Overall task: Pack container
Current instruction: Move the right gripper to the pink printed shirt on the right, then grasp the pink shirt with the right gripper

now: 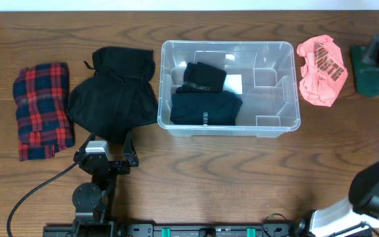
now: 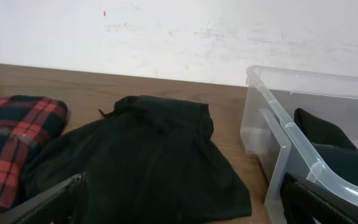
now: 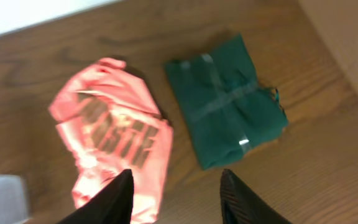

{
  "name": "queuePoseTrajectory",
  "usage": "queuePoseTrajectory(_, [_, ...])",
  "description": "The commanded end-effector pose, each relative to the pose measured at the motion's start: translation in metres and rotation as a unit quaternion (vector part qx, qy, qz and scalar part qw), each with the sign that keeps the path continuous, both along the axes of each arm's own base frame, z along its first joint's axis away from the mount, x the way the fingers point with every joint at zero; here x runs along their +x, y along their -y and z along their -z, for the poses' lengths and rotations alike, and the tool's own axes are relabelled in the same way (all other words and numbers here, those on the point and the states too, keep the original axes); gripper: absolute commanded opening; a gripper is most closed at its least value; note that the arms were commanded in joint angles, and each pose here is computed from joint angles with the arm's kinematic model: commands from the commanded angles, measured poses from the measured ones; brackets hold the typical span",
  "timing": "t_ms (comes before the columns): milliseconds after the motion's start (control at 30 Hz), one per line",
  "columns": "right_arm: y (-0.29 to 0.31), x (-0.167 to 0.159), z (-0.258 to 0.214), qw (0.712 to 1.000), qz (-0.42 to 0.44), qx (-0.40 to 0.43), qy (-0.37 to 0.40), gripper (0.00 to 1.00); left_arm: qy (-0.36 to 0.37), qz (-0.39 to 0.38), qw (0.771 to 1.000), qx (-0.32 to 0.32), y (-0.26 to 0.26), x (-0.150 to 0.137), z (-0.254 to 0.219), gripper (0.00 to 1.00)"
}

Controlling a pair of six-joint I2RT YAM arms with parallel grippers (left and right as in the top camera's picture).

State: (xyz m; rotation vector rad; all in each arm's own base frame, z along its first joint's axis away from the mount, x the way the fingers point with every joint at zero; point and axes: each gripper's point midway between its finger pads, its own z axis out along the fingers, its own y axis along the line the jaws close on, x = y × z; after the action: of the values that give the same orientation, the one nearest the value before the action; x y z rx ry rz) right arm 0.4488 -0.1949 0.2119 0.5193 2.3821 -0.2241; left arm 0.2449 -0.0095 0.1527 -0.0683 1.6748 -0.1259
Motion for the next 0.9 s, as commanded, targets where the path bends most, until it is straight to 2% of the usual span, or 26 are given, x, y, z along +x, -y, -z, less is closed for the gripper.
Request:
queuePoseTrajectory(0, [0.007, 0.01, 0.044, 0.998, -0.03, 0.061, -0.014, 0.63, -0.023, 0.006, 1.0, 0.001, 0.002, -0.001, 0.015, 0.98])
queuePoseTrajectory(133, [0.01, 0.021, 0.093, 0.993, -0.065, 0.092, -0.037, 0.92, -0.023, 0.006, 1.0, 0.001, 0.002, -0.001, 0.015, 0.98])
queuePoseTrajectory(200, [0.002, 0.027, 0.114, 0.988, -0.092, 0.114, -0.043, 0.98, -0.023, 0.006, 1.0, 0.001, 0.002, -0.001, 0.015, 0.98])
queuePoseTrajectory(400, [-0.03, 0.045, 0.155, 0.966, -0.167, 0.194, -0.025, 0.99, -0.023, 0.006, 1.0, 0.001, 0.002, -0.001, 0.015, 0.98])
queuePoseTrajectory(867, [-0.057, 0.052, 0.217, 0.955, -0.202, 0.209, -0.061, 0.99, -0.023, 0.006, 1.0, 0.001, 0.002, -0.001, 0.015, 0.98])
